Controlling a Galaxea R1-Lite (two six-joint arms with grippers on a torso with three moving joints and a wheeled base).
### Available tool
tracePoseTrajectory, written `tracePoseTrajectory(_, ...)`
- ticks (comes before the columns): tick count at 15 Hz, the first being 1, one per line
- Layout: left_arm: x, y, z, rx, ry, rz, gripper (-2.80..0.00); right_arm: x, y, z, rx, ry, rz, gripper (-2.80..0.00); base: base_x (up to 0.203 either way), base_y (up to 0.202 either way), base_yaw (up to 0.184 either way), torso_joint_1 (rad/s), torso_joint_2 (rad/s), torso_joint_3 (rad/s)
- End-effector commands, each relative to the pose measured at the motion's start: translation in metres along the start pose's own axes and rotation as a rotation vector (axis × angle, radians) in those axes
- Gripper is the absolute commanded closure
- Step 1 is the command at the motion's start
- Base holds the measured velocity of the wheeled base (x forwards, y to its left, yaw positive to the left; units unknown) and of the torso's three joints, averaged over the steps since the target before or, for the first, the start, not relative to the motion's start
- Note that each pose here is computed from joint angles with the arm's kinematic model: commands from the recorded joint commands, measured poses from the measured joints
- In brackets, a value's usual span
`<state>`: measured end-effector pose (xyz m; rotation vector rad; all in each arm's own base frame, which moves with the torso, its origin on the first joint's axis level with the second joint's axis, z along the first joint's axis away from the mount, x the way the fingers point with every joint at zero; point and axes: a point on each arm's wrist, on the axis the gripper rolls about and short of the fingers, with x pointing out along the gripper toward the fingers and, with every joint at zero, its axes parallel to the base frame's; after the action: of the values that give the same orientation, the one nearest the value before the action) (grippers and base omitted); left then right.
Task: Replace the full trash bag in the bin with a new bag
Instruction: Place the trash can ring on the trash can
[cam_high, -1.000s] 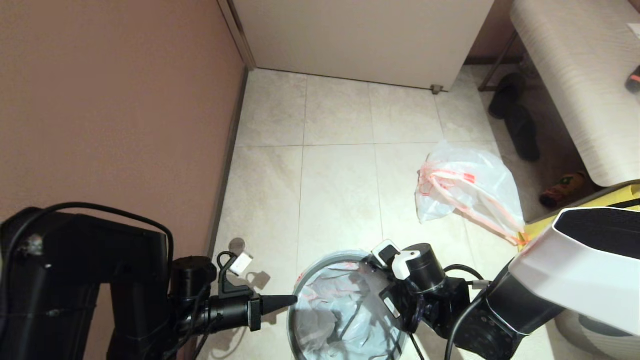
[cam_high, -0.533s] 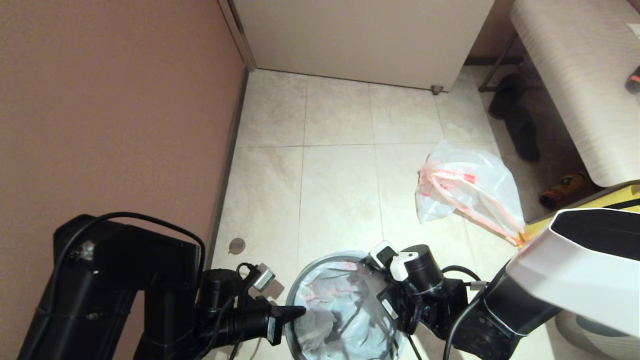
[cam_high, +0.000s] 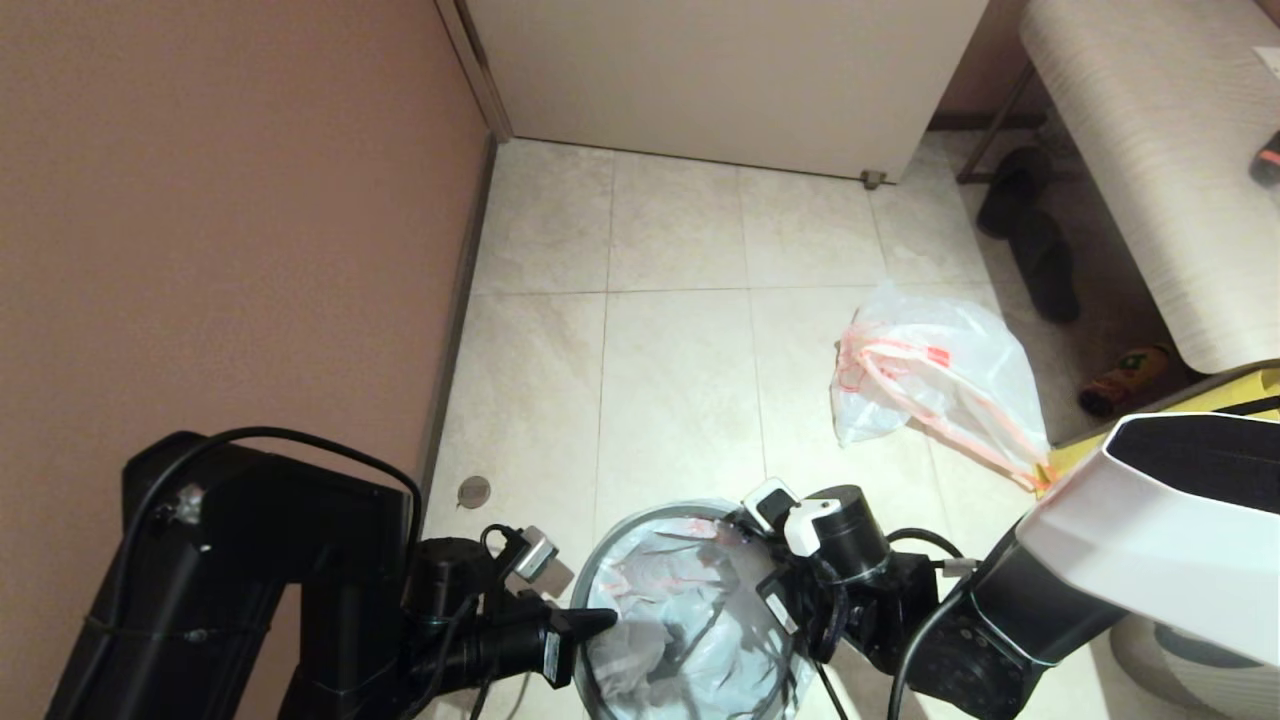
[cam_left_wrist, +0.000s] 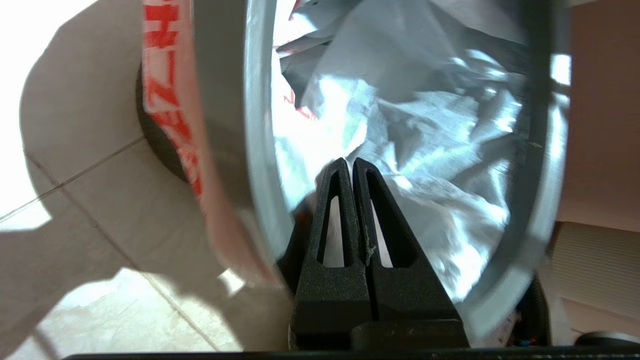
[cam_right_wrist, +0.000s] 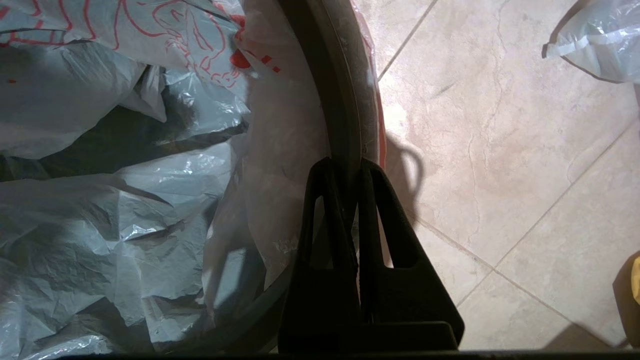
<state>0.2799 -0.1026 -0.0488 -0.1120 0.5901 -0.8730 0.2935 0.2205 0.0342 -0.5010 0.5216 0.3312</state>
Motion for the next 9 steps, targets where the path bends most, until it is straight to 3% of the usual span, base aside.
tracePoseTrajectory(1,-0.006,0.000,0.003,0.015,-0.044,-0.048,0.00,0.001,-0.002,0.000,0.001,0.001,-0.007,0.00,0.000,0.000,0.000,0.000,0.00,0.000)
tracePoseTrajectory(8,-0.015,0.002,0.015,0.004,-0.086,-0.062,0.00,0.009,-0.002,-0.007,0.007,0.003,-0.018,0.00,0.000,0.000,0.000,0.000,0.00,0.000)
tracePoseTrajectory(9,-0.019,0.002,0.018,-0.020,-0.092,-0.113,0.00,0.016,0.001,-0.012,-0.001,0.004,-0.020,0.00,0.000,0.000,0.000,0.000,0.00,0.000)
